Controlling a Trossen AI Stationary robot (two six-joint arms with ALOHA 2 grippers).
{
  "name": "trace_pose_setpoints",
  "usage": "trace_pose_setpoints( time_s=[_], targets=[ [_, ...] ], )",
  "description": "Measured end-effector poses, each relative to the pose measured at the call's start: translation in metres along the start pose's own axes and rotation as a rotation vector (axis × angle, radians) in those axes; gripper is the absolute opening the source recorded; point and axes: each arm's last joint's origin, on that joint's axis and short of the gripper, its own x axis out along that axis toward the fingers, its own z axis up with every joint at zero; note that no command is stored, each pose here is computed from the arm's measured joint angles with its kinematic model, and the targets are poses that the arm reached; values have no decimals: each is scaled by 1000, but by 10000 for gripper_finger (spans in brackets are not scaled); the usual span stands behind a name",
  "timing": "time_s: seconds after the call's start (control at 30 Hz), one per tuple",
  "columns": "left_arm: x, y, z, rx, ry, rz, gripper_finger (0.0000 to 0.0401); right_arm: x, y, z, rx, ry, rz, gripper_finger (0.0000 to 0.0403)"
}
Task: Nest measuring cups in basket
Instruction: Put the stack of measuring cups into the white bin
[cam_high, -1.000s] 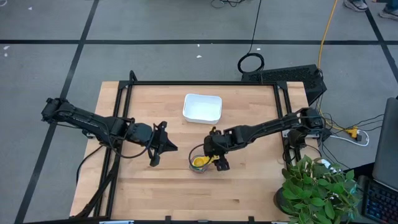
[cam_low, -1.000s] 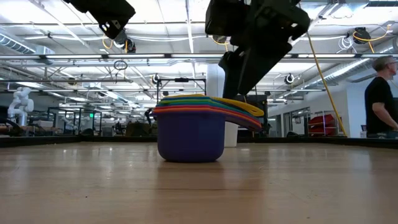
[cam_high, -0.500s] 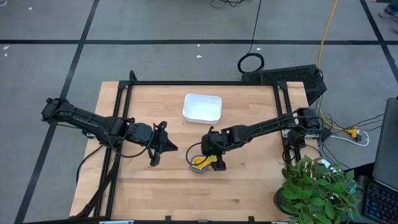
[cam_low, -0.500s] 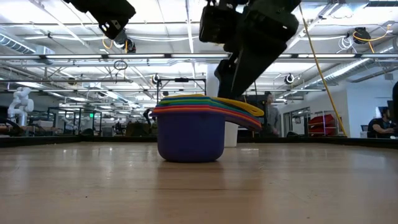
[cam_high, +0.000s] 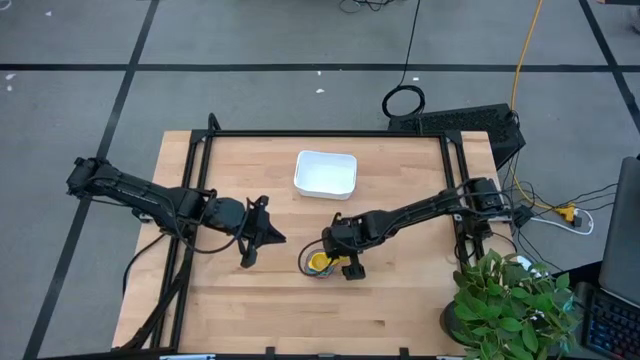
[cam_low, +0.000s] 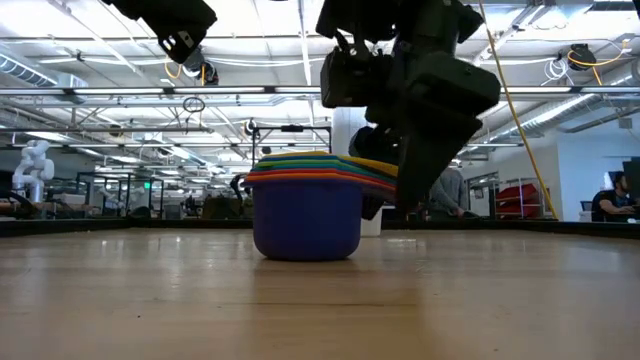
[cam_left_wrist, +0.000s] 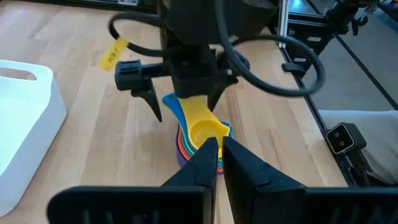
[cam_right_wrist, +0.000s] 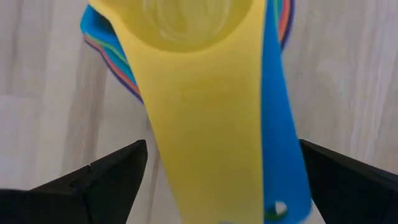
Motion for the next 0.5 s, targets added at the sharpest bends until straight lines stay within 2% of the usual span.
trace_pose_setpoints(
  time_s=[0.3, 0.5],
  targets=[
    [0, 0, 0, 0, 0, 0, 24, 7, 6, -1, -69, 13, -176, 391],
    [0, 0, 0, 0, 0, 0, 24, 7, 8, -2, -100, 22, -180, 388]
  ],
)
